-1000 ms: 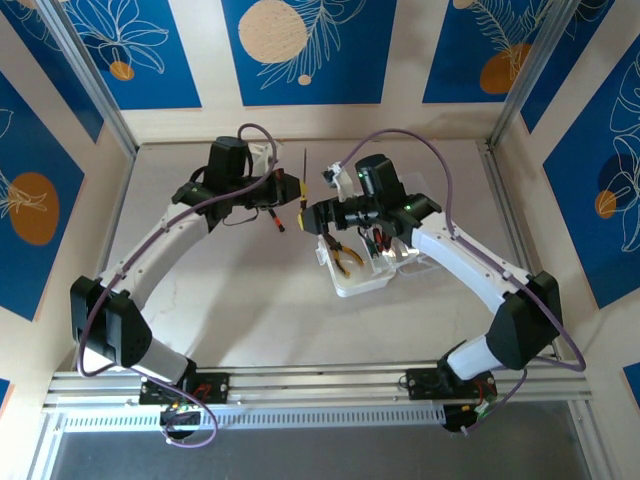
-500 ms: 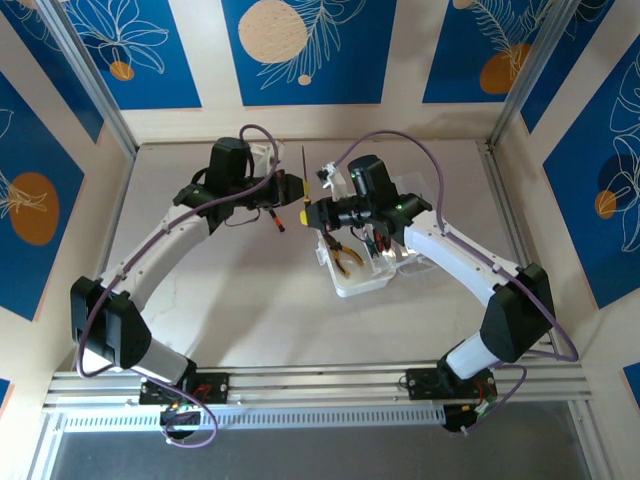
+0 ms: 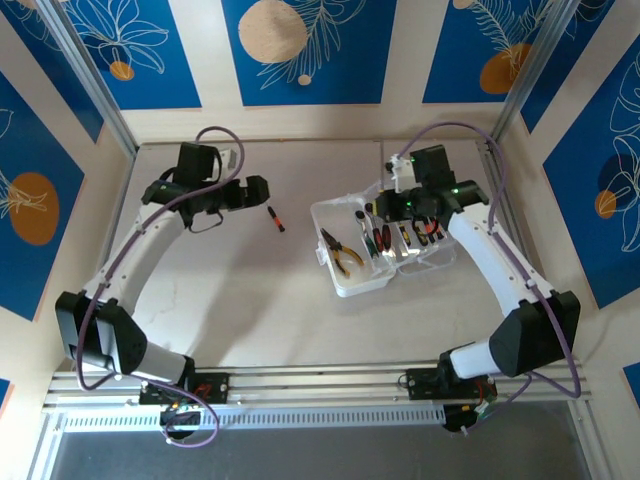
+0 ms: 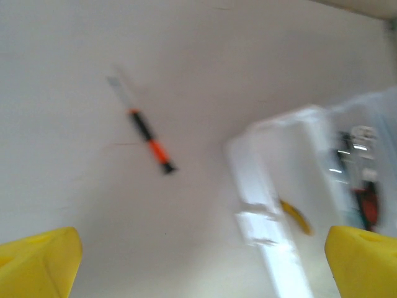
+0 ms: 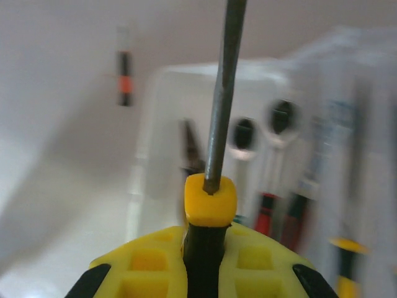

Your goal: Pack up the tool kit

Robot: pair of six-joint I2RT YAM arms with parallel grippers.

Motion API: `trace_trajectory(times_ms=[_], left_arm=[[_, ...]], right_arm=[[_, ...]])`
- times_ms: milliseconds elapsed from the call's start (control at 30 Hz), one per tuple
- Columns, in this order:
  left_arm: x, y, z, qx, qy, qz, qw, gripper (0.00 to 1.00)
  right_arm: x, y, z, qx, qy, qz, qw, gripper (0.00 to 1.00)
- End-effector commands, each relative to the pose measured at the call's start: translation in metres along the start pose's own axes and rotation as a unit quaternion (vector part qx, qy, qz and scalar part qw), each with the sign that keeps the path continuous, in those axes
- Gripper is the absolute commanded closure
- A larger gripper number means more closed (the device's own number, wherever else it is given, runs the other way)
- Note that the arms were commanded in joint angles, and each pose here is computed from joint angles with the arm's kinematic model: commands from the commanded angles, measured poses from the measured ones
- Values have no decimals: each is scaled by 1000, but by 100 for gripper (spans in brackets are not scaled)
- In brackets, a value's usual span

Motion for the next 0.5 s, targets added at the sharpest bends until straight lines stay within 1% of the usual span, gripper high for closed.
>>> trace_trajectory(times_ms=[0, 100, 233, 333, 467], left_arm=[[-13, -13, 52, -26, 139, 14, 990, 0], [-32, -21, 67, -22, 160, 34, 986, 0], [-53, -29, 74, -12, 162, 58, 985, 0], [-63, -32, 76, -7, 160, 67, 985, 0], [-71, -34, 76, -4, 156, 76, 985, 0]], right_arm=[[-2, -46, -38, 8, -86, 131, 988, 100], [-10, -53, -51, 10, -113, 161, 980, 100], [-17, -56, -56, 8, -127, 187, 974, 100], [-20, -61, -60, 13, -143, 208, 967, 100], [-21, -65, -60, 23, -153, 220, 963, 100]])
Point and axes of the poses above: each hand's point on the last joint's axis, 136 mm out from that joint toward the fingers, its own x axis back along the fingers, its own z axis along the line the jaws close on, y = z × x, the point moved 3 cm from there along x, back along the fingers, and after that the axes turned 13 degrees about x, right-handed, at the moved point
